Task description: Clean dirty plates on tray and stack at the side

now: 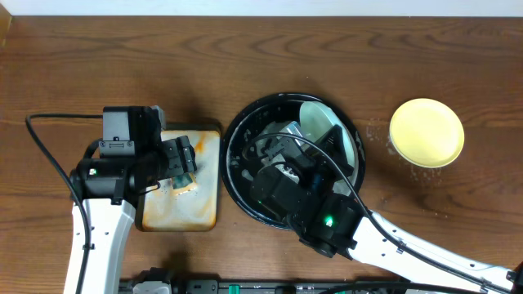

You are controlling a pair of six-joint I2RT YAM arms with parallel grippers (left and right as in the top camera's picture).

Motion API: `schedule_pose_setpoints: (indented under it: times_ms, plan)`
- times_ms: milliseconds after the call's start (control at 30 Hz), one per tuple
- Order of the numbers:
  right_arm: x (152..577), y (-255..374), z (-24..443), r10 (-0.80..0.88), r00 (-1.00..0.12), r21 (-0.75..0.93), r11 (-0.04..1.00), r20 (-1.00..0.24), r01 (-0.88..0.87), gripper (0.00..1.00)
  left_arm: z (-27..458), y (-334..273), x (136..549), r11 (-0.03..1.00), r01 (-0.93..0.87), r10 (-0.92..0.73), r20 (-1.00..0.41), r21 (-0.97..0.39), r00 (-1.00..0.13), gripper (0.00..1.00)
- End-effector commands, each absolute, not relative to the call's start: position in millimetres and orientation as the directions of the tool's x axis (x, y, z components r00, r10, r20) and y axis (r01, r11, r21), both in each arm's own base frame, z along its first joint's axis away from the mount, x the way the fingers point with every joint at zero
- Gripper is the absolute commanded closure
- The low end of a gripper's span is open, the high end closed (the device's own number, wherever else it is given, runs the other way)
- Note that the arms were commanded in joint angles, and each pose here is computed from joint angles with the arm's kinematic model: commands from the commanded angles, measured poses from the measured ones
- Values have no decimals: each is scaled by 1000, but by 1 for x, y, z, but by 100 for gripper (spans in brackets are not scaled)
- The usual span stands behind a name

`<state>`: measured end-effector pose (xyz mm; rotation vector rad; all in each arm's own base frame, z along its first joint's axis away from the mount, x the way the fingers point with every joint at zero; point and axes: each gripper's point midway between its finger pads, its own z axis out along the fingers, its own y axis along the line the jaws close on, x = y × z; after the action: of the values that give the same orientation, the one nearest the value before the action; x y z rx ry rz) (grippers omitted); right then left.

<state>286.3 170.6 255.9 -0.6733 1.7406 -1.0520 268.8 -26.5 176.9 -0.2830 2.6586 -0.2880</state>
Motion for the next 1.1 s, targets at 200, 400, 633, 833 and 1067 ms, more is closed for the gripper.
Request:
schedule_pose_setpoints:
  times_ms: [200,400,633,833,1067]
  plan:
    - [294,167,254,-735,-397,-805,593,-549,16,99,185,-26,273,958,-140,-239,-430,-250,-871,16]
    - [305,164,243,-695,-419,-758,652,-584,-25,99,185,-26,273,958,-140,-239,-430,-250,-871,16]
    - [323,148,222,-538,-496,-603,797,-682,-35,99,185,-26,273,958,-140,-239,-430,-251,-871,16]
    - [347,109,204,-304,-599,-386,922,-741,9,99,185,-26,273,958,-140,-239,-429,-251,-871,16]
    - [370,33,176,107,-701,-20,985,-705,170,99,185,-26,273,958,-140,-239,-430,-250,-871,16]
